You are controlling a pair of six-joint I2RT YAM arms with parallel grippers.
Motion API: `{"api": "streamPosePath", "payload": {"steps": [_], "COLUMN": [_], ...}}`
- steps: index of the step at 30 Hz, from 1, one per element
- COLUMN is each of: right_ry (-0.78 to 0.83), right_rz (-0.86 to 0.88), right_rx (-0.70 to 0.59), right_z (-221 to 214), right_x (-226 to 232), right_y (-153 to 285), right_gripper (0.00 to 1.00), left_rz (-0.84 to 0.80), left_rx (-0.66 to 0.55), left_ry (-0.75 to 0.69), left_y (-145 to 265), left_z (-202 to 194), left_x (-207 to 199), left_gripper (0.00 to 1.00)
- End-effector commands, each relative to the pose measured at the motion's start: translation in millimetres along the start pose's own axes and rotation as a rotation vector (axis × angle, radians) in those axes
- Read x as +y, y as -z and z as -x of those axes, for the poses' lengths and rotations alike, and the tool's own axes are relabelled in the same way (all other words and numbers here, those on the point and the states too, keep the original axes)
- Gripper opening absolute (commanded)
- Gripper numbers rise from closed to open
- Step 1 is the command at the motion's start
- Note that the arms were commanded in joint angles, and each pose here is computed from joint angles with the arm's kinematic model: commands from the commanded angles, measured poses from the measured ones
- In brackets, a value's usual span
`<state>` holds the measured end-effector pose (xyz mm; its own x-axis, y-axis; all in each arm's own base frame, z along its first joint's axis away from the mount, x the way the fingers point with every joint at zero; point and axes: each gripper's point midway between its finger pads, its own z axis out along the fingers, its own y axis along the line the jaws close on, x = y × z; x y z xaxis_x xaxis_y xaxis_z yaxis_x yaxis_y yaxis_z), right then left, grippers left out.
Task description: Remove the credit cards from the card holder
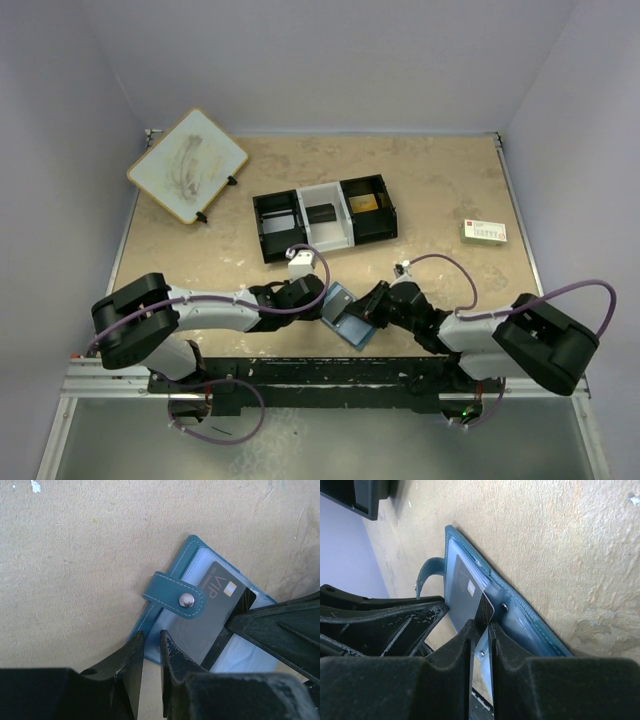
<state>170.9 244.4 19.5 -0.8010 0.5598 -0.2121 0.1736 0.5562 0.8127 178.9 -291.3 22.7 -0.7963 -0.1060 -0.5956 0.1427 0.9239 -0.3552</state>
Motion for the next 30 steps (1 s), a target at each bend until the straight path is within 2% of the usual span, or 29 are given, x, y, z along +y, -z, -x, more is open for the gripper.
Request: {"api": "streamPosePath", "payload": {"steps": [1,4,8,22,30], "right_ry": [0.004,0.007,0.014,0.027,0.032], "right_rz": [0.041,0.056,0.047,0.003,-0.021], "right_rx": [-0.007,0.009,0.017,0.006,-0.001], "right_z": [2.3,-1.0,-3.2,-4.5,-3.2], "right_x": [11.4,11.7,6.8,-15.3,-20.8], "right_y": [-7.1,-6.7,-2.5,22.9,21.4], "right_gripper": [0.18,0.07,0.00,0.02,0.04], "left_rz": [0.042,0.043,0.060,0.083,-0.066], "left_rx": [0.012,0.007,0.005,-0.023,-0.118], "left_ry": [-0.016,-0.013,-0.015,0.017,0.029], "left_y": [-1.7,-0.4,0.1,5.8,35.1], "left_z": [-5.4,-4.7,-5.1,-1.0,29.8], "left_x": [6.1,7.6,11.9,20.2,-31.8], "left_gripper": [0.16,0.16,0.16,0.16,0.29]}}
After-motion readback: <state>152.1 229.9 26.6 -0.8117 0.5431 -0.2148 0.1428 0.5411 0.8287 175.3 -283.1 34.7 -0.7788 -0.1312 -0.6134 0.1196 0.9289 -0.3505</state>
